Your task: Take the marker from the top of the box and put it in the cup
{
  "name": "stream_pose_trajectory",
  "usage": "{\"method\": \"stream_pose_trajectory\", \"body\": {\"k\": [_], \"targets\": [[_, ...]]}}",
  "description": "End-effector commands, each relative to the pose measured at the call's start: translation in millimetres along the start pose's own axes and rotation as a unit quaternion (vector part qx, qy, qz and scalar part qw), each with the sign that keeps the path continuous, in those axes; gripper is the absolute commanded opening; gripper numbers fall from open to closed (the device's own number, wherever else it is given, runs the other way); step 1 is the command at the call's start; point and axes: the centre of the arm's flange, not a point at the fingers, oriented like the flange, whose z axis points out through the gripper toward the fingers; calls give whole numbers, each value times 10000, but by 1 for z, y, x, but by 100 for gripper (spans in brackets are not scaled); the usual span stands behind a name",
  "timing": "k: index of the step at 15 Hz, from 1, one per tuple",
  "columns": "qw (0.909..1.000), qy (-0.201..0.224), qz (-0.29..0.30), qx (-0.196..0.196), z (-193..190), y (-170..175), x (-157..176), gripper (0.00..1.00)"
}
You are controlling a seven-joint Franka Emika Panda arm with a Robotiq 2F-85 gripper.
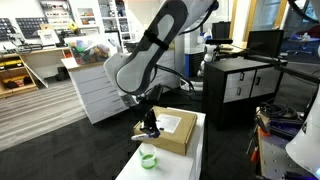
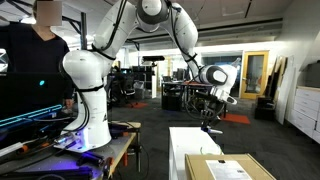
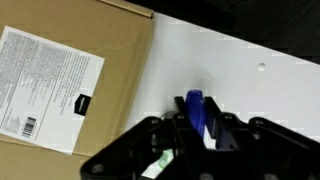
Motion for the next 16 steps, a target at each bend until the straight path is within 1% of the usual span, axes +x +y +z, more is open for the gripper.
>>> {"method": "stream_pose_trajectory", "body": {"k": [1,4,8,11,16], "targets": [[9985,-514,-47,-183,-35,-26,14,7],[9956,-887,-203,-242,-52,-38,17,7],[9917,-1240,-265,-215,-53,-37,17,7],[9874,-1547,-299,-151,-38,-32,24,7],[9806,-1923,-355,-97,-12,-27,36,7]]}}
